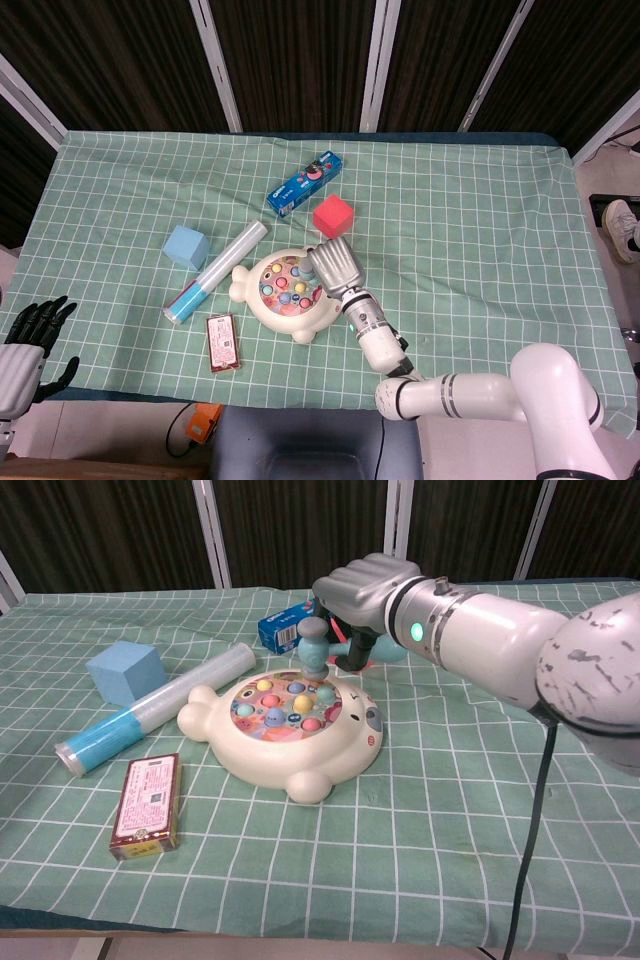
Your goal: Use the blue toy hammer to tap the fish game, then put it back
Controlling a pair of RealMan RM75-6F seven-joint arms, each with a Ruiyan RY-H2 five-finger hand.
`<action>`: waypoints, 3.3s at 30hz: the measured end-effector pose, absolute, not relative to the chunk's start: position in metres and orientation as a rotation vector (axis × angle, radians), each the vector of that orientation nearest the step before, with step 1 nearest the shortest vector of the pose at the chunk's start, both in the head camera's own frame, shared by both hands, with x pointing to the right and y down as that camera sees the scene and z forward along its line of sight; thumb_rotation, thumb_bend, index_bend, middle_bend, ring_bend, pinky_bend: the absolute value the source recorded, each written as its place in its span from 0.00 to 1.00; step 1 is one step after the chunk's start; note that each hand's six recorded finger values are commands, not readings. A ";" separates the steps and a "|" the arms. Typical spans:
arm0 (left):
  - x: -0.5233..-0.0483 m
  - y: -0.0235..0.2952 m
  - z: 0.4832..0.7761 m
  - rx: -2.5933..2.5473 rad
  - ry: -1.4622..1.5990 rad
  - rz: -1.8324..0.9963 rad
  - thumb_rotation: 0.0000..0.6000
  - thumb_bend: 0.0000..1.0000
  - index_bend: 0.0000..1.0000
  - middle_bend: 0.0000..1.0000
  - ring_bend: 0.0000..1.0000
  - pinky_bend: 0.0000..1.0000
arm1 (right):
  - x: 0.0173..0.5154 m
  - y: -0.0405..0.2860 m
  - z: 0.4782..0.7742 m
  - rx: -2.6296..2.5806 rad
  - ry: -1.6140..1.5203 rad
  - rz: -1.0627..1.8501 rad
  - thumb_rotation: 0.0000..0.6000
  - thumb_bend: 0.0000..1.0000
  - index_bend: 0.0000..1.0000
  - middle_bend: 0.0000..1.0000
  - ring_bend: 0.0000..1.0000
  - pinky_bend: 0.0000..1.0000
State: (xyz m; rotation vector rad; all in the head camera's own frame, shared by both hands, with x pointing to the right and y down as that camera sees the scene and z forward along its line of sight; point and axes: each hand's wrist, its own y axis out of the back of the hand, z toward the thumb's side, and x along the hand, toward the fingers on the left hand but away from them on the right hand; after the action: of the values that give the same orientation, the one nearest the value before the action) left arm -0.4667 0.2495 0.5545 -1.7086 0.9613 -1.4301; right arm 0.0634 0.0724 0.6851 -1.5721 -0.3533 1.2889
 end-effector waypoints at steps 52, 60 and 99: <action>-0.456 0.250 0.572 -1.683 0.883 -1.489 1.00 0.41 0.00 0.01 0.01 0.06 | 0.301 0.044 0.744 -1.573 -0.517 1.472 1.00 0.52 0.95 0.76 0.77 0.79; -0.455 0.251 0.573 -1.687 0.880 -1.490 1.00 0.41 0.00 0.01 0.01 0.06 | 0.293 0.058 0.763 -1.673 -0.542 1.450 1.00 0.50 0.94 0.76 0.76 0.78; -0.457 0.251 0.573 -1.687 0.885 -1.493 1.00 0.41 0.00 0.03 0.01 0.07 | 0.295 0.058 0.779 -1.768 -0.649 1.471 1.00 0.35 0.84 0.76 0.71 0.72</action>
State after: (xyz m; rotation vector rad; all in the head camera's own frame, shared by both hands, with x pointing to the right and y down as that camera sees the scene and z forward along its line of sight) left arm -0.4566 0.2508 0.5725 -1.6869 0.8851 -1.4929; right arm 0.2951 0.0578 0.7789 -1.7679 -0.6493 1.4714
